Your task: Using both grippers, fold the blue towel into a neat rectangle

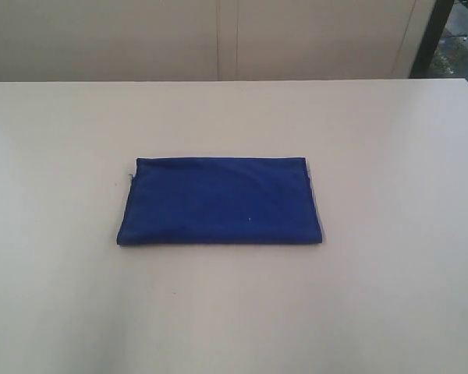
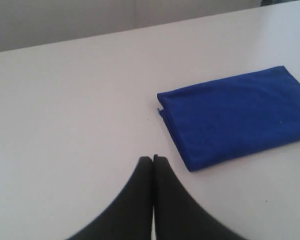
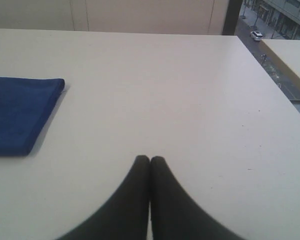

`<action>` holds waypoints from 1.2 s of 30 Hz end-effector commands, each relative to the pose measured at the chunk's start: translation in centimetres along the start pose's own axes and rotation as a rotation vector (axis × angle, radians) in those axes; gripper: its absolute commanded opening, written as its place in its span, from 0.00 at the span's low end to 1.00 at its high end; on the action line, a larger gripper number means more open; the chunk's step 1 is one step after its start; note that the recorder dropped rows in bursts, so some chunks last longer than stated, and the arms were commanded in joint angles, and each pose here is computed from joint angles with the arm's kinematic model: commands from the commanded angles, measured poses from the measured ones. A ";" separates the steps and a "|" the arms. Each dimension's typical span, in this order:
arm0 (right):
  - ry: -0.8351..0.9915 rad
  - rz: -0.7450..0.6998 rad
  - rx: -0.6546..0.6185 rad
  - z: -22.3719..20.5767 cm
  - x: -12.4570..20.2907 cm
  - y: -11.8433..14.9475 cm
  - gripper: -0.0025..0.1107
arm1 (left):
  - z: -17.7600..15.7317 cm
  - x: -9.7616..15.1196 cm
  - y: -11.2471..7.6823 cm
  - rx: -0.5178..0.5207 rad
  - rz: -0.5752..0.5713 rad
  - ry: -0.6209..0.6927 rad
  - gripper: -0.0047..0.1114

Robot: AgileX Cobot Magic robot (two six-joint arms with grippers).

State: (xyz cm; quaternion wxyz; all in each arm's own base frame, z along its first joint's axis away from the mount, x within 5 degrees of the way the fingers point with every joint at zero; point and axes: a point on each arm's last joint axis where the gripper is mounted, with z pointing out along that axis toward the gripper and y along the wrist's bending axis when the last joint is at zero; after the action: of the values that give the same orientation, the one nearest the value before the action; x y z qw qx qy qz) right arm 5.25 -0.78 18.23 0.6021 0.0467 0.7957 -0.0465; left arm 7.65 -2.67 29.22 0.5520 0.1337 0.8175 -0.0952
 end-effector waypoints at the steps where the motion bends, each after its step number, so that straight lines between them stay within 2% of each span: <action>1: -0.013 -0.005 0.004 0.0 0.0 0.0 0.02 | -1.4 0.1 0.2 -0.036 -0.019 -0.073 0.04; 8: -0.013 -0.005 0.004 0.0 0.0 0.0 0.02 | -3.2 0.8 0.4 -0.121 -0.042 -0.114 0.04; 13: -0.013 -0.005 0.004 0.0 0.0 0.0 0.02 | -3.6 2.4 0.4 -0.175 -0.058 -0.120 0.04; 26: -0.013 -0.005 0.004 0.0 0.0 0.0 0.02 | -0.4 9.3 0.8 -0.205 -0.093 -0.035 0.04; 31: -0.013 -0.005 0.004 0.0 0.0 0.0 0.02 | 0.9 10.7 1.1 -0.220 -0.117 -0.083 0.04; 36: -0.013 -0.005 0.004 0.0 0.0 0.0 0.02 | 1.6 12.2 1.1 -0.218 -0.125 -0.035 0.04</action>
State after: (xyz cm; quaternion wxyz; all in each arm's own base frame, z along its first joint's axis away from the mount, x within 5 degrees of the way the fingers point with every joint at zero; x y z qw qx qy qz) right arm 5.25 -0.78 18.18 0.6015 0.0468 0.7962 -0.0464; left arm 5.02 -0.65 18.10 0.5754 0.0273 0.8166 -0.0357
